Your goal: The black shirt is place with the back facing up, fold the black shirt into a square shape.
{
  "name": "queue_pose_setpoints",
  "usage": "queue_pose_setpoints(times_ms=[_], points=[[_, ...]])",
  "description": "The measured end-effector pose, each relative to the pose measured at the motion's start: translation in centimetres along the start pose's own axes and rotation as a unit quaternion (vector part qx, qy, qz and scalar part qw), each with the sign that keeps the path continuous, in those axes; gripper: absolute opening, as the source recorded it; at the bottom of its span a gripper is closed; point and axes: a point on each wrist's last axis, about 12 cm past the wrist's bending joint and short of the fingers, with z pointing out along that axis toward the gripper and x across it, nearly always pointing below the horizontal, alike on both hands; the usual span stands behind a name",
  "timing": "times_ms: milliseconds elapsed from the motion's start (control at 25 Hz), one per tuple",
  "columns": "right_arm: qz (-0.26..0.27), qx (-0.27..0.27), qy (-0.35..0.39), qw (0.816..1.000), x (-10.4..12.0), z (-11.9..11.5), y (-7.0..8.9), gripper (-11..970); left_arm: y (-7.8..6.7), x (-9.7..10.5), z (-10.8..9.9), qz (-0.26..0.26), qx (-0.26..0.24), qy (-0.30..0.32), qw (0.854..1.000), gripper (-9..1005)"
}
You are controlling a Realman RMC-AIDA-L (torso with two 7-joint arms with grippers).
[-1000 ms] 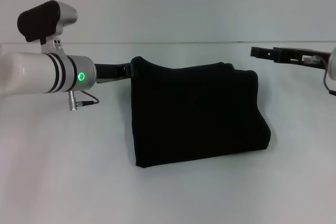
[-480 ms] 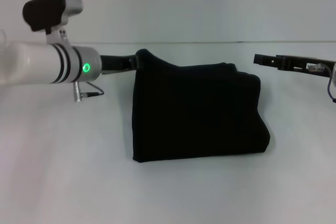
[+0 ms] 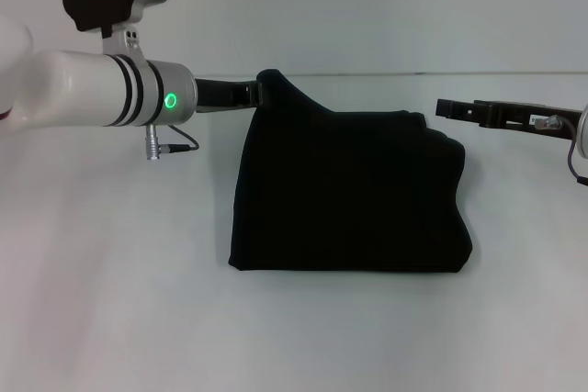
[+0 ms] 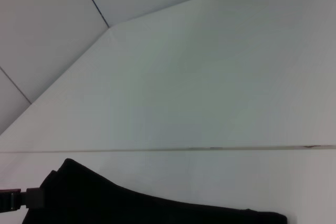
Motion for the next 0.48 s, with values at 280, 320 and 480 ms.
queue_pose_setpoints(times_ms=[280, 320, 480], points=[[0.0, -0.001, 0.0, 1.0, 0.02, 0.05, 0.06, 806, -0.33, 0.06, 0.18, 0.024, -0.002, 0.008, 1.0, 33], [0.0, -0.001, 0.0, 1.0, 0.01, 0.06, 0.07, 807, -0.41, 0.09, 0.22, 0.032, -0.002, 0.008, 0.999, 34], [0.0, -0.001, 0.0, 1.0, 0.0, 0.08, 0.09, 808, -0.5, 0.1, 0.3, 0.065, -0.003, 0.006, 0.998, 96]])
